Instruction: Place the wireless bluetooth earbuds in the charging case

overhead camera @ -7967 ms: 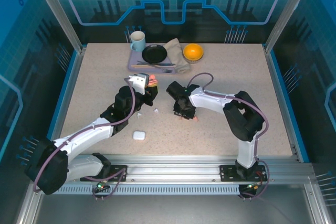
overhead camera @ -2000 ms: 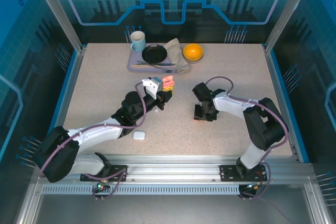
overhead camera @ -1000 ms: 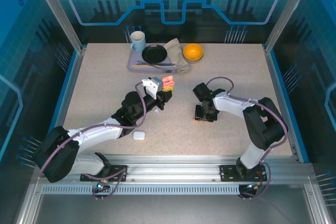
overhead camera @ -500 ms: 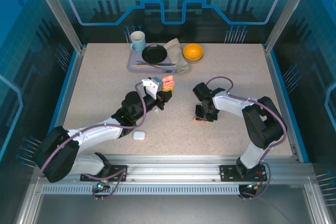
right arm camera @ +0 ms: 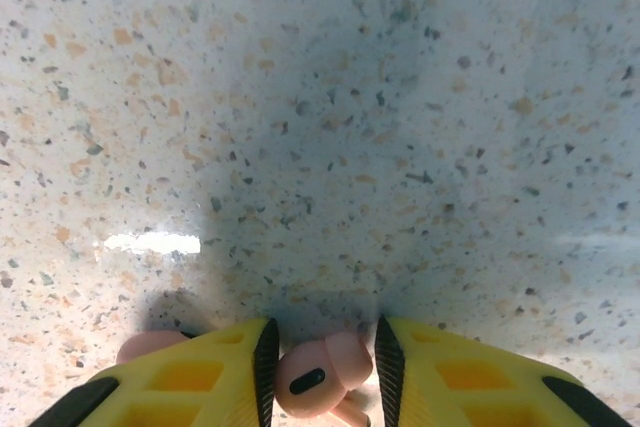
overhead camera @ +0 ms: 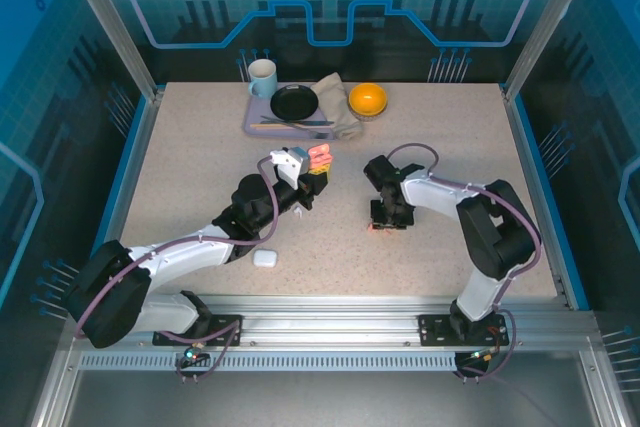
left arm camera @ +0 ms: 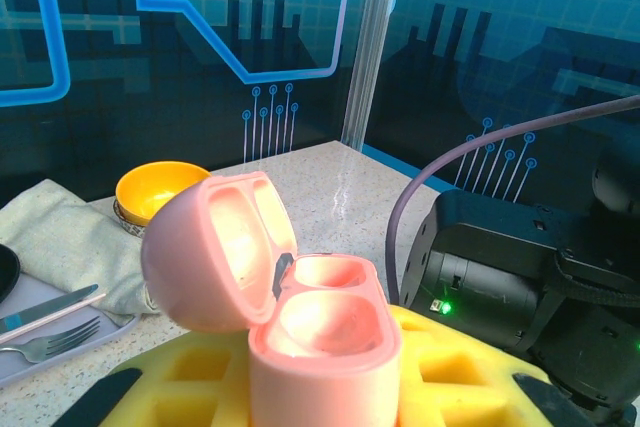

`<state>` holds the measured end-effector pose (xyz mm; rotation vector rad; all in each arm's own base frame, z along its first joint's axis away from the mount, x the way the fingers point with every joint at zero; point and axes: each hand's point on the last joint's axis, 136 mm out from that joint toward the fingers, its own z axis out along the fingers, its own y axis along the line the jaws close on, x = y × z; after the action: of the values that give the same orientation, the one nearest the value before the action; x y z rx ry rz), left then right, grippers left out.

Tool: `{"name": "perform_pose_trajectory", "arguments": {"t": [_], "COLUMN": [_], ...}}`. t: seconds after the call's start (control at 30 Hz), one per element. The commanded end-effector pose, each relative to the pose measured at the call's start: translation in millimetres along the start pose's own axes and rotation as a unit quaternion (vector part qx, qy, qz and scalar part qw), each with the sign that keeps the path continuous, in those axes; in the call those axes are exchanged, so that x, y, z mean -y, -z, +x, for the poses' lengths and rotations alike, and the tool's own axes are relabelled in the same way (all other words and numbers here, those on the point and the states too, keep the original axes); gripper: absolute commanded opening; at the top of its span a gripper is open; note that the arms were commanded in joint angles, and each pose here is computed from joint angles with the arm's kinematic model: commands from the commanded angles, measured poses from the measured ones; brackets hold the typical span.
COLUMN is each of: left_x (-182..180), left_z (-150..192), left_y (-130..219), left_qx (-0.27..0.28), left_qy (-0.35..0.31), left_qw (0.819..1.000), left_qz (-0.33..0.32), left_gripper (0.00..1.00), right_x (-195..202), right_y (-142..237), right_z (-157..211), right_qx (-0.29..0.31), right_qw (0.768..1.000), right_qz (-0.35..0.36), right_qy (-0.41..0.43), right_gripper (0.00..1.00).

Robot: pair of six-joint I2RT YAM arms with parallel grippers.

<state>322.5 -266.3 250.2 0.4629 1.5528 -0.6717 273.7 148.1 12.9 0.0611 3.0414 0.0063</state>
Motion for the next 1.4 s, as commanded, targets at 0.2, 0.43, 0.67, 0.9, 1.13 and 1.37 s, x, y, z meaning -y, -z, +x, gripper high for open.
{"name": "perform_pose_trajectory", "arguments": {"t": [0.2, 0.43, 0.67, 0.9, 1.13, 1.37], "left_x": [3, 2, 2, 1, 1, 1], "left_z": [-19, -19, -18, -18, -18, -18], "left_y": [2, 4, 4, 6, 7, 7], "left_qx": [0.026, 0.026, 0.025, 0.025, 0.024, 0.025], "left_qy": [-0.007, -0.007, -0.005, -0.004, -0.005, -0.006], "left_qw": [1.0, 1.0, 1.0, 1.0, 1.0, 1.0], "left_qz": [0.007, 0.006, 0.007, 0.005, 0.004, 0.004], "left_gripper": [0.0, 0.0, 0.0, 0.0, 0.0, 0.0], "right_x": [2, 3, 5, 4, 2, 3], "right_y": [-4, -4, 3, 2, -4, -5], "right_z": [-9, -1, 4, 7, 8, 12], "right_qx": [0.01, 0.006, 0.011, 0.009, 0.001, -0.003], "right_qw": [0.999, 0.999, 1.0, 1.0, 1.0, 1.0], "right_qz": [0.038, 0.03, 0.024, 0.02, 0.018, 0.017], "right_qy": [0.02, 0.012, 0.01, 0.009, 0.012, 0.012], "right_gripper": [0.34, 0.34, 0.34, 0.34, 0.34, 0.38]}}
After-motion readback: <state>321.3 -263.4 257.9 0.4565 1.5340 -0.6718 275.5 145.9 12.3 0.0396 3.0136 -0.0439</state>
